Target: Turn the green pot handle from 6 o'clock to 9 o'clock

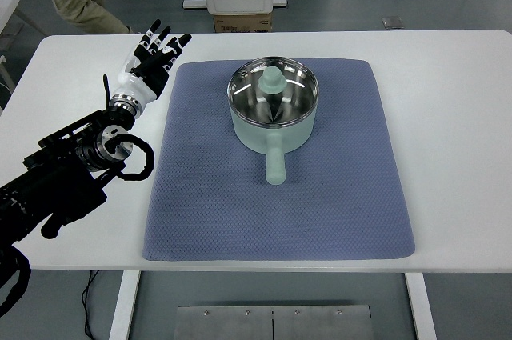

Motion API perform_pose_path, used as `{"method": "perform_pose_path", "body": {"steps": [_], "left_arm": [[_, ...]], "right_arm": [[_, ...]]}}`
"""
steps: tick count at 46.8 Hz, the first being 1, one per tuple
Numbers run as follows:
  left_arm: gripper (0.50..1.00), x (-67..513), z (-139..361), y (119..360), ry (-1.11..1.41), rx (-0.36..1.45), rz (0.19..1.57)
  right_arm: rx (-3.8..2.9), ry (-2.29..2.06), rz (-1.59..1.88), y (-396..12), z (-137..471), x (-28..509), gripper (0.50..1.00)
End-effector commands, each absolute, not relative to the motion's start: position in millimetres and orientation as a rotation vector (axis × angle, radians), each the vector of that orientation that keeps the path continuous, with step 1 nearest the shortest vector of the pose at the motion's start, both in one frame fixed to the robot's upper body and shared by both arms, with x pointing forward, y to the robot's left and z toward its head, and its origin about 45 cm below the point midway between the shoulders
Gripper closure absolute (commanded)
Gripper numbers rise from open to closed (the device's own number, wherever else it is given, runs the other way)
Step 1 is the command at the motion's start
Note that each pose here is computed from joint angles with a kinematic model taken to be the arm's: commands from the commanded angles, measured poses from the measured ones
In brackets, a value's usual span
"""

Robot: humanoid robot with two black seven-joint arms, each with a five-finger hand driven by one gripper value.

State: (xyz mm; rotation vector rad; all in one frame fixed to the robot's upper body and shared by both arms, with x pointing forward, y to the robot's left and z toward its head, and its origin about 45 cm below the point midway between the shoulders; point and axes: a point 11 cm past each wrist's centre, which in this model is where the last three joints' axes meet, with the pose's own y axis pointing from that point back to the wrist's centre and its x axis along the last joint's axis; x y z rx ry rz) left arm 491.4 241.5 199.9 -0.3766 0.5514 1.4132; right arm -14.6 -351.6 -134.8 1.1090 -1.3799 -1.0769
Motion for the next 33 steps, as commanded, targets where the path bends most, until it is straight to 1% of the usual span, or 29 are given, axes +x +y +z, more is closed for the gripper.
{"method": "perform_pose_path", "body": {"steps": [1,33], "left_arm": [[0.5,491.3,199.8,241.5,0.552,-0.376,1.413],[0.5,492.7,202.6,243.1,0.545,-0.38,1.417]], "right_arm": [[1.109,-1.379,-1.077,-351.6,-134.8,-14.6,0.5],[1.109,-1.381,-1.077,-351.6,-134.8,-14.6,0.5]]}}
